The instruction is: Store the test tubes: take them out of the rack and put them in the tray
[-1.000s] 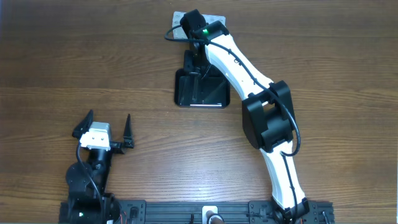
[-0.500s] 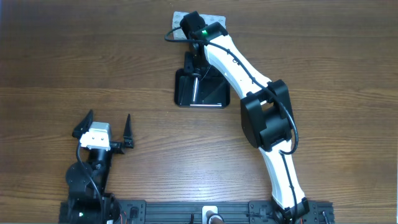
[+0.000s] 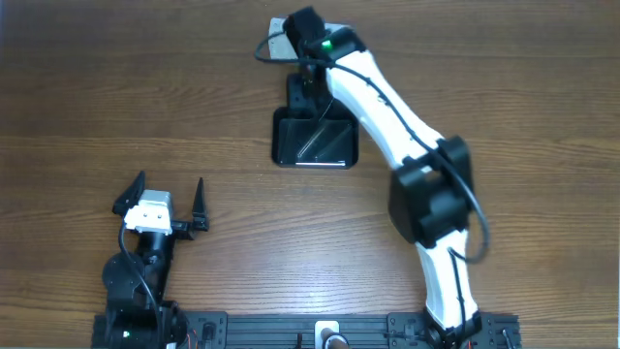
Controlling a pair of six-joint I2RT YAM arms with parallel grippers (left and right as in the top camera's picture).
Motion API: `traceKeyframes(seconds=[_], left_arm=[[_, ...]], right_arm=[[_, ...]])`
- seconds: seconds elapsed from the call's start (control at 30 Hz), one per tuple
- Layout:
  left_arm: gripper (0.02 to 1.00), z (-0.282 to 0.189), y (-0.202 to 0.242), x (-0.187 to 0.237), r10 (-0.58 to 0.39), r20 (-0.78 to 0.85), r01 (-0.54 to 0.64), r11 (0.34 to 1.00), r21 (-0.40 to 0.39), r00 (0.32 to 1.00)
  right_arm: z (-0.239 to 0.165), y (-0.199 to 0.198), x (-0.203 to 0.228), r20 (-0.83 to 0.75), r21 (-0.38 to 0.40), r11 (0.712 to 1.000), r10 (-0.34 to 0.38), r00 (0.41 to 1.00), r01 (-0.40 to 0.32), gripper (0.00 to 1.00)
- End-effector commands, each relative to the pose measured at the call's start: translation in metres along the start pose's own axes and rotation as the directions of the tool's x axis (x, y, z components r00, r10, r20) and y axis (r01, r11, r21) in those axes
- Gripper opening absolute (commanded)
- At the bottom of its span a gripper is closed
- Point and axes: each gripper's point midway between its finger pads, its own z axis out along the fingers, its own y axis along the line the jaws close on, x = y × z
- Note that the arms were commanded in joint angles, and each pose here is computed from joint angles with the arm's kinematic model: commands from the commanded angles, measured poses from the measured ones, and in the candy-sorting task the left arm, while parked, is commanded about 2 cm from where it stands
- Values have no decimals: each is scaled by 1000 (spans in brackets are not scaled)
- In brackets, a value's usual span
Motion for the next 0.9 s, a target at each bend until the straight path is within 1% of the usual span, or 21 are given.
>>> traceKeyframes(seconds=[0.03, 0.13, 0.2, 0.23, 0.33, 0.4, 0.5, 0.67, 0.77, 0.83, 0.9], left_arm=[[1000, 0, -1, 1, 10, 2, -10, 1000, 9, 1000], [1000, 0, -1, 1, 10, 2, -10, 1000, 9, 1000], [1000, 0, -1, 1, 10, 2, -10, 1000, 9, 1000], [1000, 0, -1, 1, 10, 2, -10, 1000, 9, 1000], [1000, 0, -1, 1, 10, 2, -10, 1000, 9, 1000], [1000, 0, -1, 1, 10, 2, -10, 1000, 9, 1000], [1000, 0, -1, 1, 10, 2, -10, 1000, 9, 1000], [1000, 0, -1, 1, 10, 2, -10, 1000, 9, 1000], [1000, 0, -1, 1, 10, 2, -10, 1000, 9, 1000], [1000, 0, -1, 1, 10, 2, -10, 1000, 9, 1000], [1000, 0, -1, 1, 10, 2, -10, 1000, 9, 1000]], right_arm=[[-114, -1, -15, 223, 8, 994, -106, 969, 107, 656], [-158, -20, -13, 303, 96, 992, -113, 946, 88, 689], [-180, -31, -11, 344, 153, 984, -141, 928, 93, 704], [-189, -35, -10, 361, 178, 978, -168, 917, 109, 713], [-199, -44, -10, 402, 226, 958, -258, 879, 178, 770], [-200, -54, -11, 434, 236, 954, -274, 858, 185, 798], [-196, -78, -10, 489, 221, 966, -231, 841, 137, 822], [-194, -129, 7, 570, 149, 987, -132, 811, 56, 838], [-197, -160, 25, 623, 166, 986, -122, 772, 22, 873], [-195, -174, 40, 664, 198, 980, -149, 733, 20, 915], [-191, -181, 55, 703, 221, 975, -174, 690, 21, 993]])
